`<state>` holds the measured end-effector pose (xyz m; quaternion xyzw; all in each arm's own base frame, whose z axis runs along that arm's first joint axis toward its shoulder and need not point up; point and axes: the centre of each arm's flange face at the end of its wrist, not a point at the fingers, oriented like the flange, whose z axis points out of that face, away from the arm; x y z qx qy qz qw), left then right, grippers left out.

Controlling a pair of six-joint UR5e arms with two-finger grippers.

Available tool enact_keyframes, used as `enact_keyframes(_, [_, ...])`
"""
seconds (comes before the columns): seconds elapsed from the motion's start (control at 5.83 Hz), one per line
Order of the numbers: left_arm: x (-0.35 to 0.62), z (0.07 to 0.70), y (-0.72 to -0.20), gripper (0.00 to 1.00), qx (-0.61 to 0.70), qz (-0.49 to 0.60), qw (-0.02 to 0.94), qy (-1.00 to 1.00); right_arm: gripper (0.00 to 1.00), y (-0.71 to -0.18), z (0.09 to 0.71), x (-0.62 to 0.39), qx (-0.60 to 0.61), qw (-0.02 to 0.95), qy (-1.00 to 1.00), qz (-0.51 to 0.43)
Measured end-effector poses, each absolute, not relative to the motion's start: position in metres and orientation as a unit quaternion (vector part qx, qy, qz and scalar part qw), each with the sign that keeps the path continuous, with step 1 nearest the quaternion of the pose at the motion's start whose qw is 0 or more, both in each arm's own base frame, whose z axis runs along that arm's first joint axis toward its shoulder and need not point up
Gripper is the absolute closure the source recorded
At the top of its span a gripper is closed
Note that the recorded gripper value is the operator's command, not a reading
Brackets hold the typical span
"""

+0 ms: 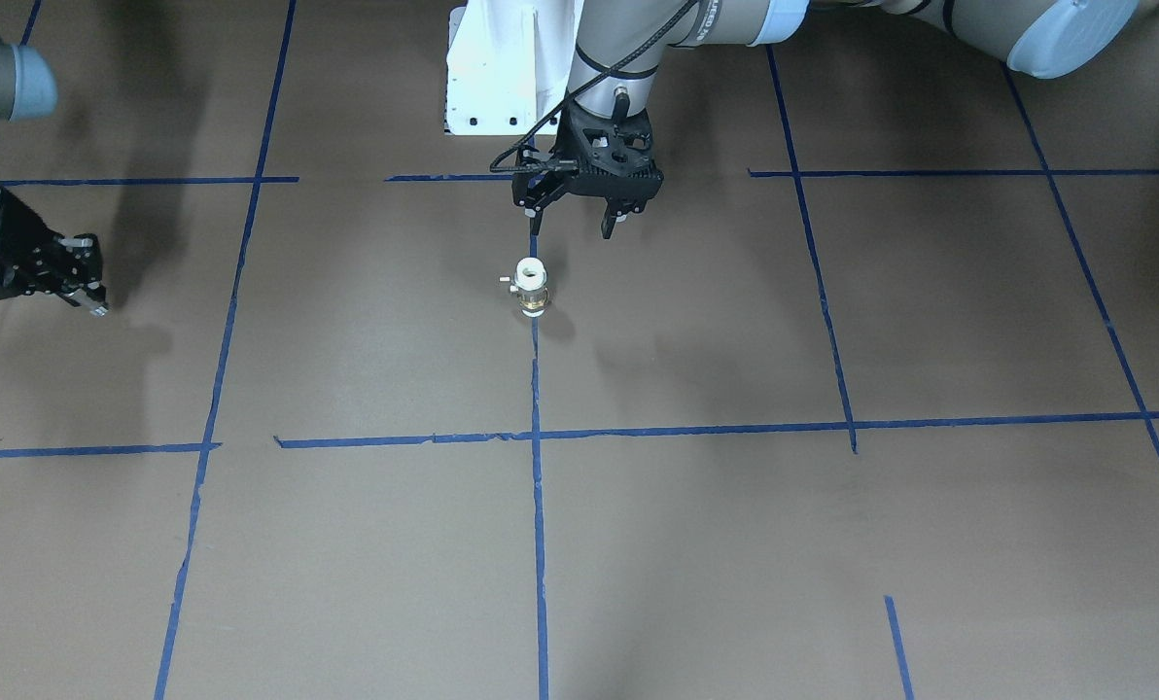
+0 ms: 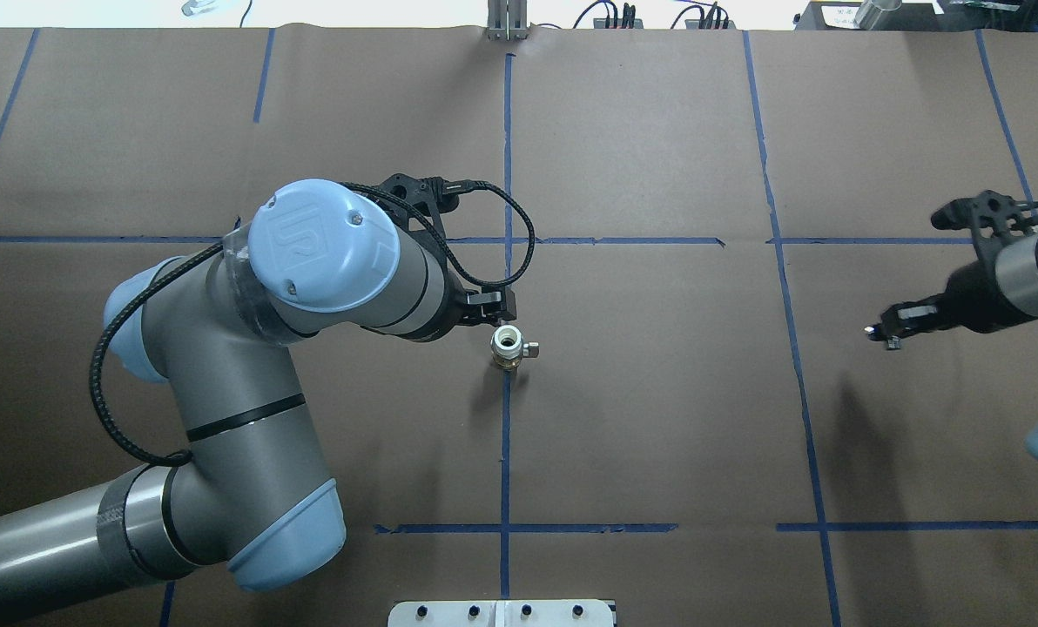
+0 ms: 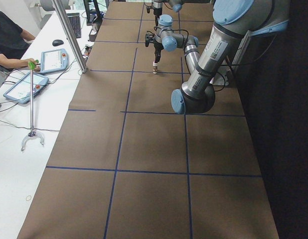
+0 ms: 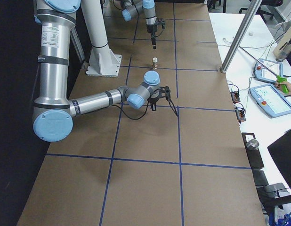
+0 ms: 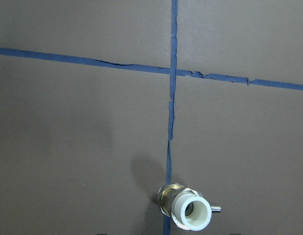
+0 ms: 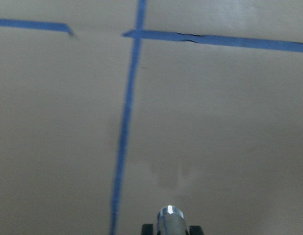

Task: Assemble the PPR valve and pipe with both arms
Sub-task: 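Bring the chrome valve with the right gripper onto the white fitting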

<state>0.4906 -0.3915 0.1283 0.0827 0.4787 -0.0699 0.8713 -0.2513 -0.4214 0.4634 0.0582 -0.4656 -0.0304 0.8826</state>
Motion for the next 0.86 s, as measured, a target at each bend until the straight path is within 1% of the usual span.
enact_keyframes(0.34, [0.463, 0.152, -0.386, 0.13, 0.087, -0.072, 0.873, 0.475, 1.00, -0.432, 0.337, -0.338, 0.018, 0.853, -0.521, 0.030])
enact_keyframes(0.69, [0.425, 0.188, -0.375, 0.13, 0.089, -0.073, 0.878, 0.464, 0.99, -0.417, 0.209, -0.447, -0.006, 0.855, -0.510, 0.092])
enact_keyframes(0.86, [0.408, 0.203, -0.368, 0.13, 0.093, -0.069, 0.881, 0.459, 0.99, -0.415, 0.168, -0.484, -0.019, 0.855, -0.502, 0.133])
